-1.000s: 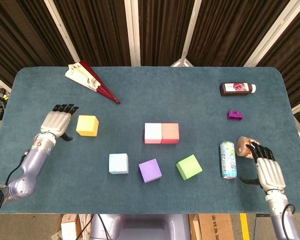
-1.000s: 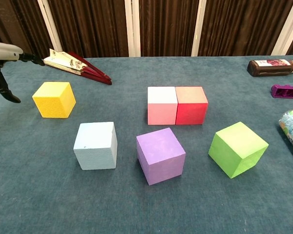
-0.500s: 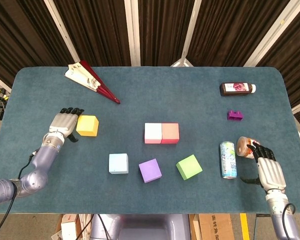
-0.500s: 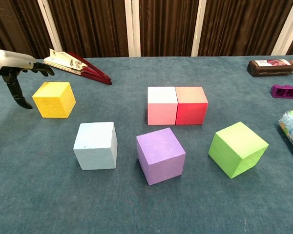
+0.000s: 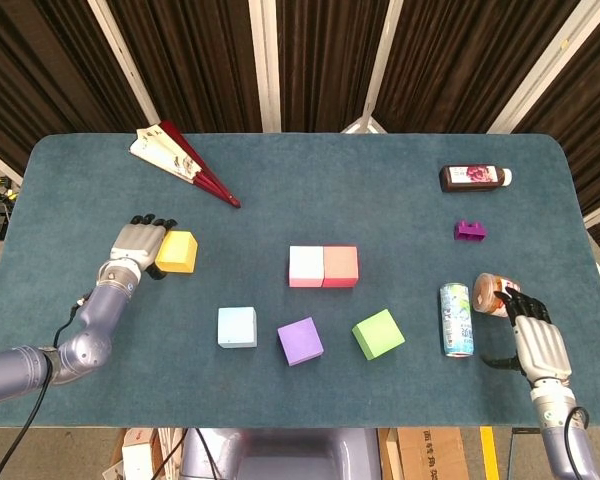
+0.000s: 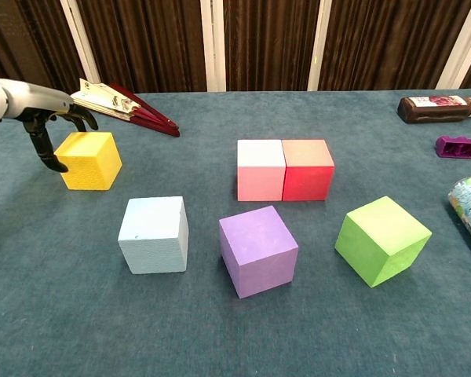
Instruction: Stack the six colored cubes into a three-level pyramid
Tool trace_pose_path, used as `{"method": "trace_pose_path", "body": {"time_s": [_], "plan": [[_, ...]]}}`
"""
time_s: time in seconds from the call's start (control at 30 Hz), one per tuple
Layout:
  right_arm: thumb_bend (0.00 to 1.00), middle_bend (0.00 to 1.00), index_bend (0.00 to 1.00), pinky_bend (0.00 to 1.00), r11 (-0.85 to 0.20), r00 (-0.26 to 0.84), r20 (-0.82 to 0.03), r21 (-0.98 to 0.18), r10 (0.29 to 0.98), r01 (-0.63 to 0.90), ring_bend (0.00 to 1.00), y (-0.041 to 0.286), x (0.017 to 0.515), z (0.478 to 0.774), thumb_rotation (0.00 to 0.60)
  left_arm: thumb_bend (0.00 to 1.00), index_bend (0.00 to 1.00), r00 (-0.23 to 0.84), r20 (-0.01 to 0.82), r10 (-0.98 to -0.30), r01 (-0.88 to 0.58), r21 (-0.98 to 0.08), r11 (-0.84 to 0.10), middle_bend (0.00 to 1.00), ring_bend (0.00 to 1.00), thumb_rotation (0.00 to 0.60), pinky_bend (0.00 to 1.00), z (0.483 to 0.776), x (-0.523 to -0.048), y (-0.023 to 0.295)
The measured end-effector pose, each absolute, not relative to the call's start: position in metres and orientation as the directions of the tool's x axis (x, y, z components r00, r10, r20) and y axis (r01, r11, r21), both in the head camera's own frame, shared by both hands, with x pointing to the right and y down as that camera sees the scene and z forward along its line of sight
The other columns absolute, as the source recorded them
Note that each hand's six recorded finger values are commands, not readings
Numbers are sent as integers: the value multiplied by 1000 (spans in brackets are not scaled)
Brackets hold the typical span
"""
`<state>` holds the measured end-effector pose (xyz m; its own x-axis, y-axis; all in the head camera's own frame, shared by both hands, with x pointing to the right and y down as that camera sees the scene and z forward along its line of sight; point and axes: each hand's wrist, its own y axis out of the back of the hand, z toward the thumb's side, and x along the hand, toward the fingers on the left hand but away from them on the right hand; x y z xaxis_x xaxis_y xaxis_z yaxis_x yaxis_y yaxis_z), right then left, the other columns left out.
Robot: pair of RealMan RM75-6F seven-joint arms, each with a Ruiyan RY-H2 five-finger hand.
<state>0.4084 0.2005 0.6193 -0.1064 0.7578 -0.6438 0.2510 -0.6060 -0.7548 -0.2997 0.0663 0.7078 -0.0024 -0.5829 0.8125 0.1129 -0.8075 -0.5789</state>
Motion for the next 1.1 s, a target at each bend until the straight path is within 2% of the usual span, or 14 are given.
{"method": "trace_pose_path", "body": {"time_s": [0.43, 0.67, 0.8, 1.1], "plan": [[0, 97, 144, 0, -612, -133, -654, -749, 745, 254, 61, 200, 413, 620, 600, 336, 184, 23, 816, -577, 88, -577, -812, 214, 0, 600, 0, 715, -288, 65], [0, 97, 144, 0, -612, -144, -657, -746, 740, 261, 61, 200, 414, 620, 600, 337, 183, 15, 811, -584, 83, -583, -808, 206, 0, 600, 0, 716, -288, 63], [0, 97, 144, 0, -614, -147, -660, -744, 737, 264, 61, 201, 413, 620, 600, 336, 165, 9, 810, -587, 83, -585, -807, 163, 0, 600, 0, 716, -289, 62], [0, 97, 144, 0, -617, -159, -664, -742, 731, 263, 61, 201, 413, 623, 600, 337, 187, -13, 810, -586, 100, -582, -807, 187, 0, 600, 0, 718, -294, 60]]}}
